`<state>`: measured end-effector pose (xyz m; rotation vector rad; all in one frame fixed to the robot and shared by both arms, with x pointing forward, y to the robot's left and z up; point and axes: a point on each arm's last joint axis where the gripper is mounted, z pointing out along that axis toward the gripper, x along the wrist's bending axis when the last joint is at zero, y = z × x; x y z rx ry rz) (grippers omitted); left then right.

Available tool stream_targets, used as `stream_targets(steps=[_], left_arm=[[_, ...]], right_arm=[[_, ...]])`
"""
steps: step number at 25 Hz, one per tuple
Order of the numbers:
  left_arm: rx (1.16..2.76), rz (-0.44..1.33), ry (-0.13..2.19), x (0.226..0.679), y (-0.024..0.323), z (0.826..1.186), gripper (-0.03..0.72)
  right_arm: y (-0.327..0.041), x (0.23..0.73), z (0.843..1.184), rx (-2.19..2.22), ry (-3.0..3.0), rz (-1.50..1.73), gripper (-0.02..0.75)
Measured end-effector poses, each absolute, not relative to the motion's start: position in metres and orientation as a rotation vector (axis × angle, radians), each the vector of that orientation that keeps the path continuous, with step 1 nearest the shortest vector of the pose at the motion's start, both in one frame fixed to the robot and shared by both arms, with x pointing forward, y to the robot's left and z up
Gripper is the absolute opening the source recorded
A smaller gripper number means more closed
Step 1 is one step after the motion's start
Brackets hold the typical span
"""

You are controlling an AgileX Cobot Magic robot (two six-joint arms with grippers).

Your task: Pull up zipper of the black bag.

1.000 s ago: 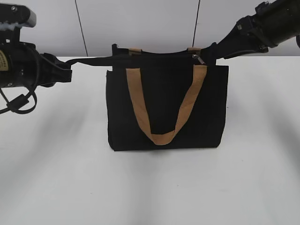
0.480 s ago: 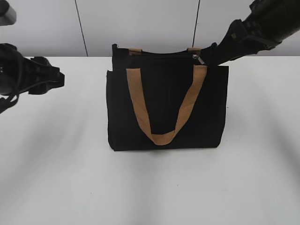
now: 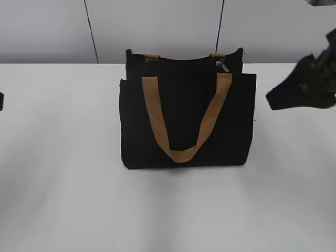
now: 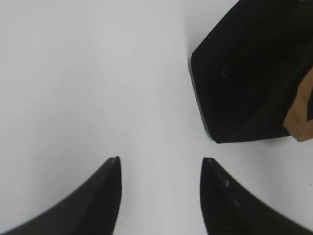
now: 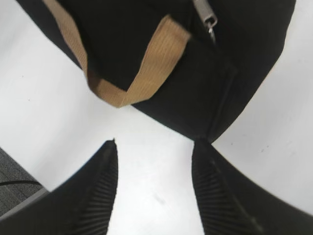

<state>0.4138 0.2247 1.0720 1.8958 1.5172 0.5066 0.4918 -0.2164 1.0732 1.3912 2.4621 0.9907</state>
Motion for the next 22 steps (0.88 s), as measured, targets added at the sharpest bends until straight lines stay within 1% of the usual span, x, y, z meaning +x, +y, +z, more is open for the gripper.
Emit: stream_targets(steps=[3,7,11,17,22], left_arm=[[1.879,0.529,1.498,0.394,0.235,1.085,0.393],[1.870,0.578,1.474,0.367,0.250,1.088,0.393],[1.867,0.596,1.471,0.343,0.262,1.074,0.393],[1.806,0.631,1.437,0.307,0.280,1.072,0.393],[1.754,0.651,1.404,0.283,0.291,1.072,0.393]], right_arm=[[-0.223,0.455,1.080,1.387,2.412,1.031,0.384],[-0.232,0.408,1.084,1.372,2.324,1.099,0.384],[-0.241,0.364,1.083,1.330,2.230,1.175,0.384],[-0.252,0.315,1.071,1.329,2.097,1.239,0.384],[-0.271,0.280,1.059,1.437,1.980,1.136,0.375]])
